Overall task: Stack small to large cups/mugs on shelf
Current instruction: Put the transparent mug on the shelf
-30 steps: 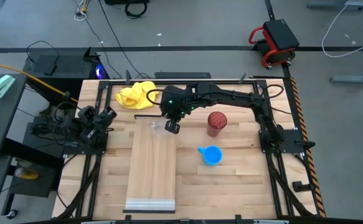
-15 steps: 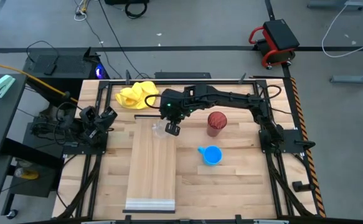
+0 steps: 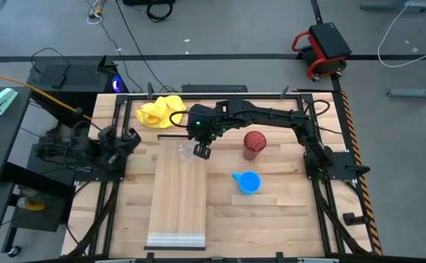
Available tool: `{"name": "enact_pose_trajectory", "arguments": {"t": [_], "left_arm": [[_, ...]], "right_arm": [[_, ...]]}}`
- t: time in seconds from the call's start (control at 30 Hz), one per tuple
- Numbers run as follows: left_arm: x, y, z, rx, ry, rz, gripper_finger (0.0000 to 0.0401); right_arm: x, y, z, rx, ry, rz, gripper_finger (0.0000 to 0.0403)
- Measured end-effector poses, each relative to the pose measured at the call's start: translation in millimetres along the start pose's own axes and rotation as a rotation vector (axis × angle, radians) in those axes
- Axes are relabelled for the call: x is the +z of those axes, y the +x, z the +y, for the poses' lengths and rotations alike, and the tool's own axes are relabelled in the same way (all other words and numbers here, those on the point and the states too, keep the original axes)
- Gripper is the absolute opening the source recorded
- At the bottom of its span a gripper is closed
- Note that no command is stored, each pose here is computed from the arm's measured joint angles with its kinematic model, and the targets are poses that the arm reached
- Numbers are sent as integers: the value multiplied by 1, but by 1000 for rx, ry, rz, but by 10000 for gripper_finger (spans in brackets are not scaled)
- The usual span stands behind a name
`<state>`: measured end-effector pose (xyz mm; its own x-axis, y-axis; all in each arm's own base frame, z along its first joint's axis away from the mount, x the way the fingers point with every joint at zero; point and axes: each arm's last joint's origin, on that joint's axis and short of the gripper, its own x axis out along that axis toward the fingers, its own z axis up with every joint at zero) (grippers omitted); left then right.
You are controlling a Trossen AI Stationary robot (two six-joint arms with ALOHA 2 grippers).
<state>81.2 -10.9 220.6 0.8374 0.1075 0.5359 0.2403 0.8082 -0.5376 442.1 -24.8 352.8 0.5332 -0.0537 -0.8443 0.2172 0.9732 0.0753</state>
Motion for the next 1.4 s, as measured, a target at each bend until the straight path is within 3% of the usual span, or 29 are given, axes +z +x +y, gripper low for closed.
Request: {"name": "enact_pose_trajectory", "arguments": {"t": [0.23, 0.57, 0.73, 1.1, 1.4], "left_arm": [[11, 19, -13, 28, 63, 93, 52], [24, 71, -37, 279, 431, 656, 53], [12, 95, -39, 346, 546, 817, 53], [-3, 121, -27, 449, 618, 888, 85], [-2, 124, -20, 483, 552, 885, 138]], "right_arm": [[0, 0, 0, 1, 0, -1, 4], [0, 0, -1, 0, 20, 0, 5], [0, 0, -1, 1, 32, 0, 5], [-1, 0, 0, 1, 37, 11, 5], [-1, 0, 2, 8, 28, 13, 5]]}}
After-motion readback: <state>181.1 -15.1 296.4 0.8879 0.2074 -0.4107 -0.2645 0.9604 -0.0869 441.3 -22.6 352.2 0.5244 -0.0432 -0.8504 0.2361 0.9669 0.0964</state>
